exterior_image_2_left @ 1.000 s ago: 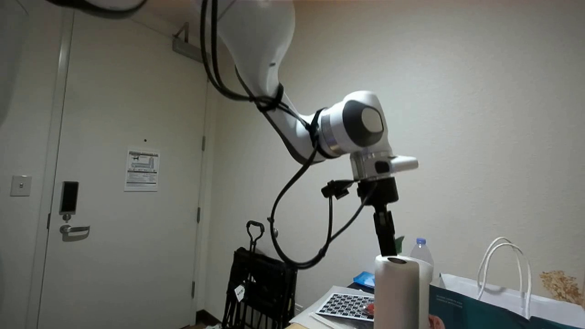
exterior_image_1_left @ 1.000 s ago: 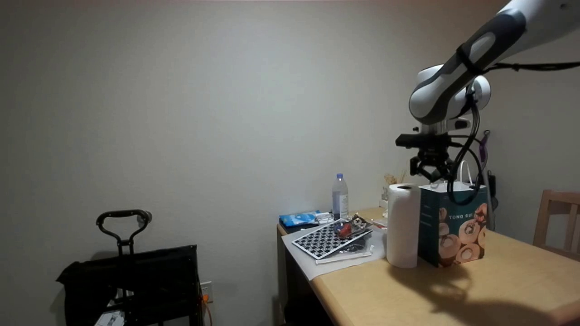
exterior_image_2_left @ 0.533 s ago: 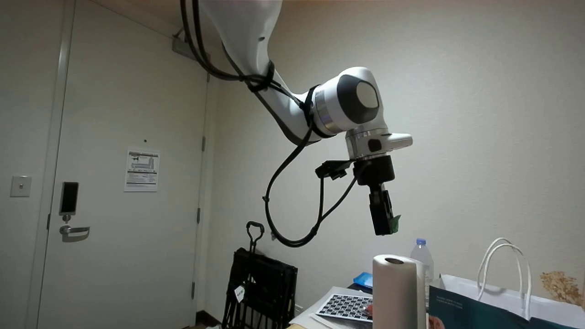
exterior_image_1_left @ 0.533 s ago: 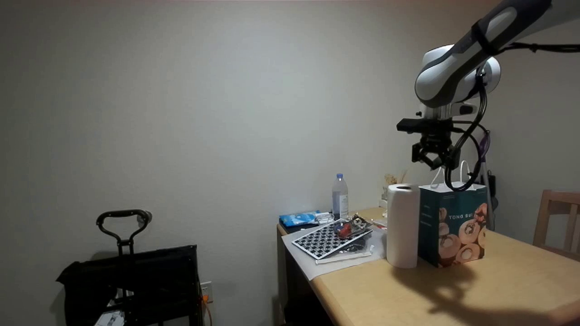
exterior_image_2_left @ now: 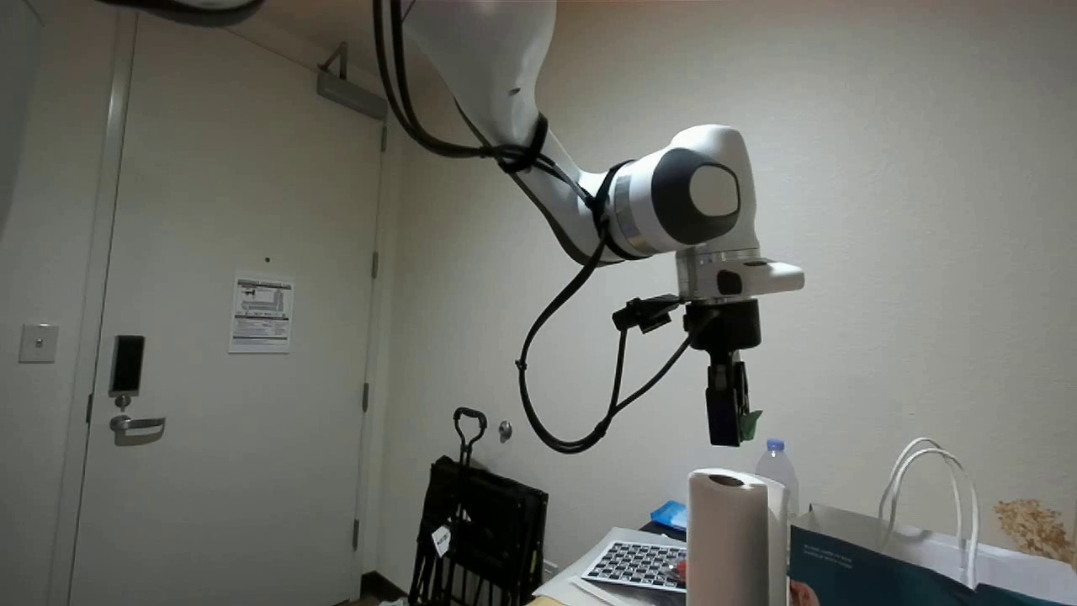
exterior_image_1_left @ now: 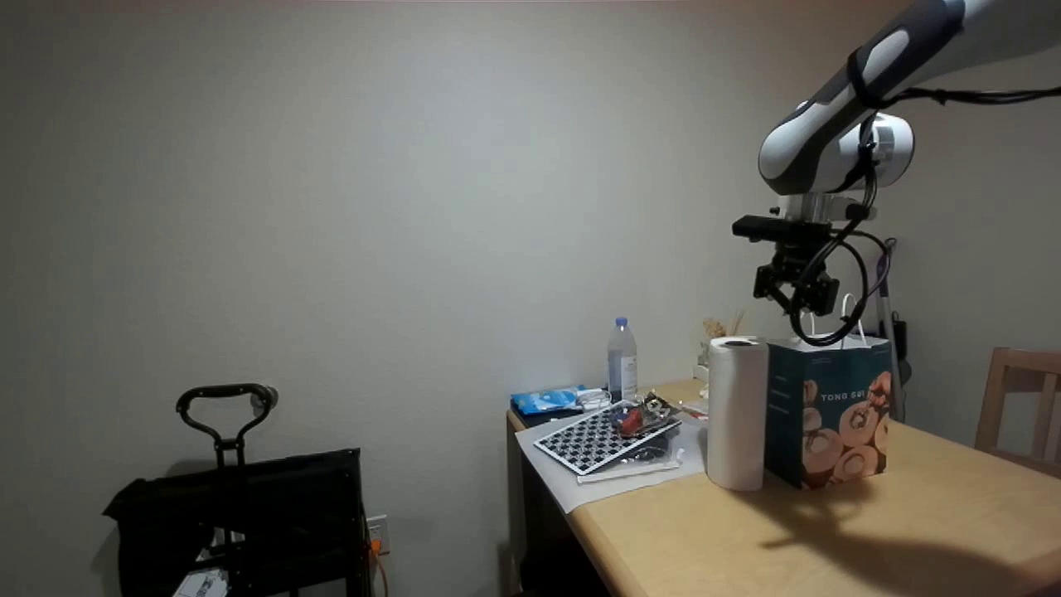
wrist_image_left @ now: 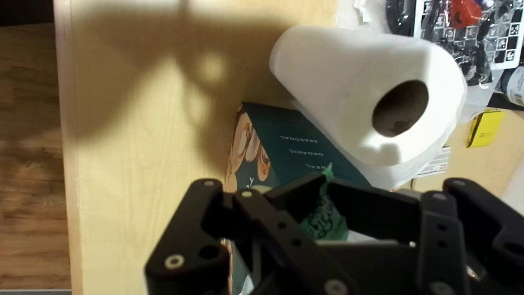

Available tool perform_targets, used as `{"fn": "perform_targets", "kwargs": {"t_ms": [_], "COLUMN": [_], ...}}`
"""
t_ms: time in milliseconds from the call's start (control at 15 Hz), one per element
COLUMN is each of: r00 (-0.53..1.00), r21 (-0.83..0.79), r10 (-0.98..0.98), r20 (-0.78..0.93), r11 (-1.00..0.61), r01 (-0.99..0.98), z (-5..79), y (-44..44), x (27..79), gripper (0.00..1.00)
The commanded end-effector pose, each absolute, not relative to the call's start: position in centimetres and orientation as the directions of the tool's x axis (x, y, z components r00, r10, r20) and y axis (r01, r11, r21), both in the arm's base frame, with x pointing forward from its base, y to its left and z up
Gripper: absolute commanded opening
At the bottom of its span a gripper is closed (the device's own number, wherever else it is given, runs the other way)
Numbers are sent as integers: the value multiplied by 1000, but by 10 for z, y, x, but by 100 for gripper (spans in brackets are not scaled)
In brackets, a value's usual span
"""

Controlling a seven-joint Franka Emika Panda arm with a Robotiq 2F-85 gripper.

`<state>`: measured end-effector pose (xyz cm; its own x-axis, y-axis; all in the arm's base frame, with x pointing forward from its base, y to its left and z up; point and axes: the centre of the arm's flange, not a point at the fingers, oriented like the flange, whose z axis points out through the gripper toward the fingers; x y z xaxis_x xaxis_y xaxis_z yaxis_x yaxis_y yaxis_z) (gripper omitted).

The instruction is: Pick up the small object on the table and put it in the paper bag

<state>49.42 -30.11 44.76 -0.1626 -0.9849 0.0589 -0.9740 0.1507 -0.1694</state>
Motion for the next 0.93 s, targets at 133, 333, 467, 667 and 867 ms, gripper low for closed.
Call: {"fn": "perform_targets", "kwargs": {"t_ms": [133, 333, 467, 667, 867], "r00": [-247, -299, -324, -360, -402], "r21": [-152, -152, -161, -187, -226], "r10": [-969, -954, -946, -933, -916], "r20": [16, 21, 19, 1, -16], "r11": [242, 293, 317, 353, 395], "r01": [-958, -944, -935, -917, -891], "z": [427, 421, 421, 423, 431], "y": [-354, -377, -387, -395, -394], "x": [502, 488, 483, 481, 491], "gripper": [0, 0, 0, 0, 0]}}
